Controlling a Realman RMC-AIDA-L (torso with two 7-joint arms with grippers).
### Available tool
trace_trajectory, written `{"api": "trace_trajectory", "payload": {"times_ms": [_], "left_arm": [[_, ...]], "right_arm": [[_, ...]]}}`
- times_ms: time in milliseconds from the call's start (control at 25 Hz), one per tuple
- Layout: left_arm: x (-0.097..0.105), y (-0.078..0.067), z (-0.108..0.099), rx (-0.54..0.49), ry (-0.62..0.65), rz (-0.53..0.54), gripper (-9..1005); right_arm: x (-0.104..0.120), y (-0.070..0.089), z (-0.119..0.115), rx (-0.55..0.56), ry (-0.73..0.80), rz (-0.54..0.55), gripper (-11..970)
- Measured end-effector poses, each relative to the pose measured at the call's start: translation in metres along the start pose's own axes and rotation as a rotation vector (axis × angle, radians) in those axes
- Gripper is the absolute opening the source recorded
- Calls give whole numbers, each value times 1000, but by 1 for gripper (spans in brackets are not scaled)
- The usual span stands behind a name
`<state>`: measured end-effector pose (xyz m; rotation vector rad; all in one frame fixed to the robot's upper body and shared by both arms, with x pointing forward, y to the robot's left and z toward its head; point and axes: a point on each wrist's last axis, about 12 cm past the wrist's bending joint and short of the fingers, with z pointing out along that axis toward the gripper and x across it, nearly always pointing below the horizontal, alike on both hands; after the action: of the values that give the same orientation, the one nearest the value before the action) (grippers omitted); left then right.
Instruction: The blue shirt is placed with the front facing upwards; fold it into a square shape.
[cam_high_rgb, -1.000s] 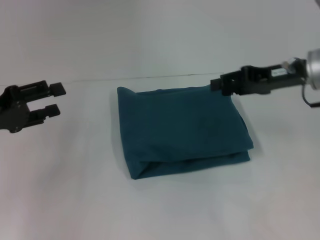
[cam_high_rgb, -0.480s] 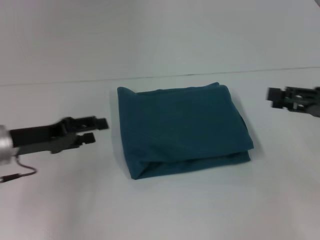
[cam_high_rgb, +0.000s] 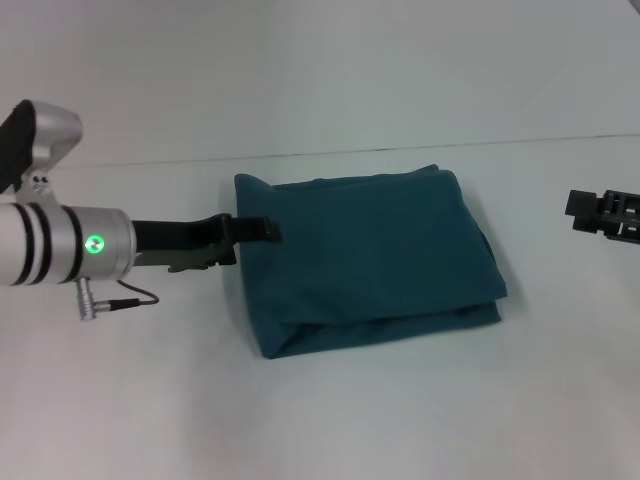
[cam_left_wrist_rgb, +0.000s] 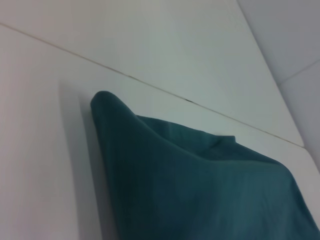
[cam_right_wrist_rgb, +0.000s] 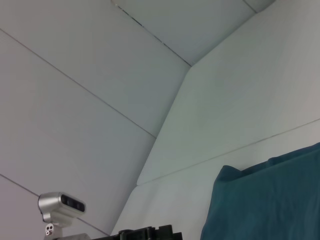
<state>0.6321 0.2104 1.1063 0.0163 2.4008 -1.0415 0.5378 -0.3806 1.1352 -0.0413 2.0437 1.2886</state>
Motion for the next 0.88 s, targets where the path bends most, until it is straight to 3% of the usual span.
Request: {"api": "trace_trajectory", "payload": {"times_ms": [80,400,880], "left_arm": [[-2,-1,5,-18,-6,-4,873],[-1,1,22,-125,-20,13,847],[8,-2,32,-124,9,1,809]], "right_arm": [[-1,0,1,1,-2,-4,703],[-4,1,3,-1,-9,-14,703],[-3,0,1,0,-18,-9,703]]}}
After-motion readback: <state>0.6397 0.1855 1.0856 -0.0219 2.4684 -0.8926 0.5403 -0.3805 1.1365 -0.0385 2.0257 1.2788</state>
